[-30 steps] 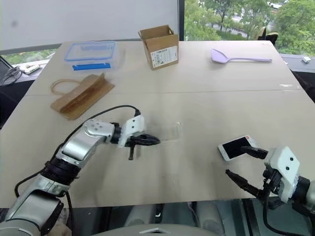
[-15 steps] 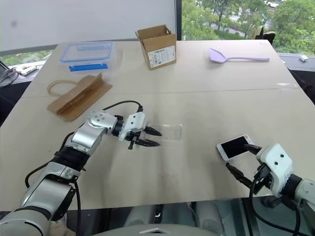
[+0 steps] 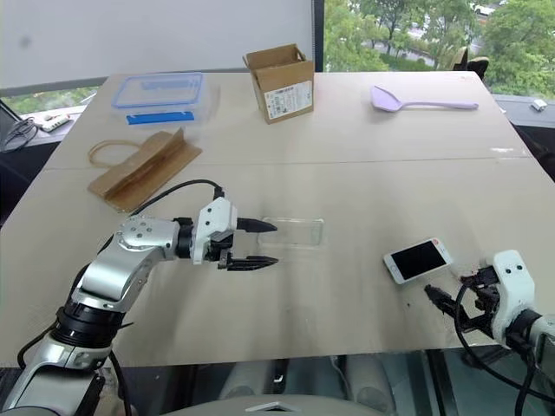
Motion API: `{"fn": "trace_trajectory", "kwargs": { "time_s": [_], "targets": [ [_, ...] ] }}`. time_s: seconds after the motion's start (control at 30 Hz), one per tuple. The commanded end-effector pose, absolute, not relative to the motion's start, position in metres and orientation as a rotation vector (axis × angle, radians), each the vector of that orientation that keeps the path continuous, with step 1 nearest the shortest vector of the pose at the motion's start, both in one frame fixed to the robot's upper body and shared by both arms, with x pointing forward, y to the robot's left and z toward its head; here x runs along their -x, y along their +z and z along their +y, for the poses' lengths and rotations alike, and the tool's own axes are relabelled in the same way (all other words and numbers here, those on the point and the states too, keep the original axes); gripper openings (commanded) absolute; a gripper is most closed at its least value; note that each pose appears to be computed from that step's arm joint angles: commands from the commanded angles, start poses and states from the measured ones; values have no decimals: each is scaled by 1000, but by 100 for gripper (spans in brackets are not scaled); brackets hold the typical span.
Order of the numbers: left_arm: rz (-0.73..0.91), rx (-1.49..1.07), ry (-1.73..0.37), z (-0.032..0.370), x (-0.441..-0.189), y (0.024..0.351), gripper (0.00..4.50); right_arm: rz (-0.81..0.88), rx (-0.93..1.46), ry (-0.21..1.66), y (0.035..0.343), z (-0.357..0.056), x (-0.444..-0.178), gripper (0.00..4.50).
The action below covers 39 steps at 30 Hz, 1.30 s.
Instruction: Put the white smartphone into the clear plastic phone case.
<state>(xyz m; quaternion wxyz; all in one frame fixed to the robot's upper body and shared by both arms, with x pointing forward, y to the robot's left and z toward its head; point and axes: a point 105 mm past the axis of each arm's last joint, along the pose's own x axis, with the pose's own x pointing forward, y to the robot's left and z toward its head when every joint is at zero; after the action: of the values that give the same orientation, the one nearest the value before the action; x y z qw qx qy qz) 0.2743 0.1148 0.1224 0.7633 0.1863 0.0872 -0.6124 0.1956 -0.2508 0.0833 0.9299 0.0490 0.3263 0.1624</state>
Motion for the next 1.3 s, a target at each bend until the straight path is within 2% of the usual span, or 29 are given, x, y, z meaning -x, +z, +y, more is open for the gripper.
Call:
{"fn": "trace_trajectory", "kwargs": {
  "time_s": [0.03, 0.4, 0.53, 0.7, 0.9, 1.03, 1.3],
  "targets": [
    [131, -401, -1319, 109, -270, 136, 335, 669, -149, 297, 87, -250, -203, 450],
    [120, -388, -1280, 97, -262, 143, 335, 597, -231, 235, 94, -230, -280, 450],
    [130, -377, -1256, 98, -260, 144, 335, 605, -212, 296, 96, -197, -293, 450],
    [136, -371, -1239, 98, -259, 144, 335, 656, -82, 399, 86, -163, -287, 450],
    [151, -380, -1238, 104, -256, 142, 335, 696, 20, 412, 76, -163, -271, 450],
    [137, -390, -1216, 106, -263, 145, 335, 693, 37, 377, 74, -167, -264, 450],
    [117, -377, -1175, 111, -268, 149, 335, 756, 93, 337, 62, -180, -233, 450]
  ]
}}
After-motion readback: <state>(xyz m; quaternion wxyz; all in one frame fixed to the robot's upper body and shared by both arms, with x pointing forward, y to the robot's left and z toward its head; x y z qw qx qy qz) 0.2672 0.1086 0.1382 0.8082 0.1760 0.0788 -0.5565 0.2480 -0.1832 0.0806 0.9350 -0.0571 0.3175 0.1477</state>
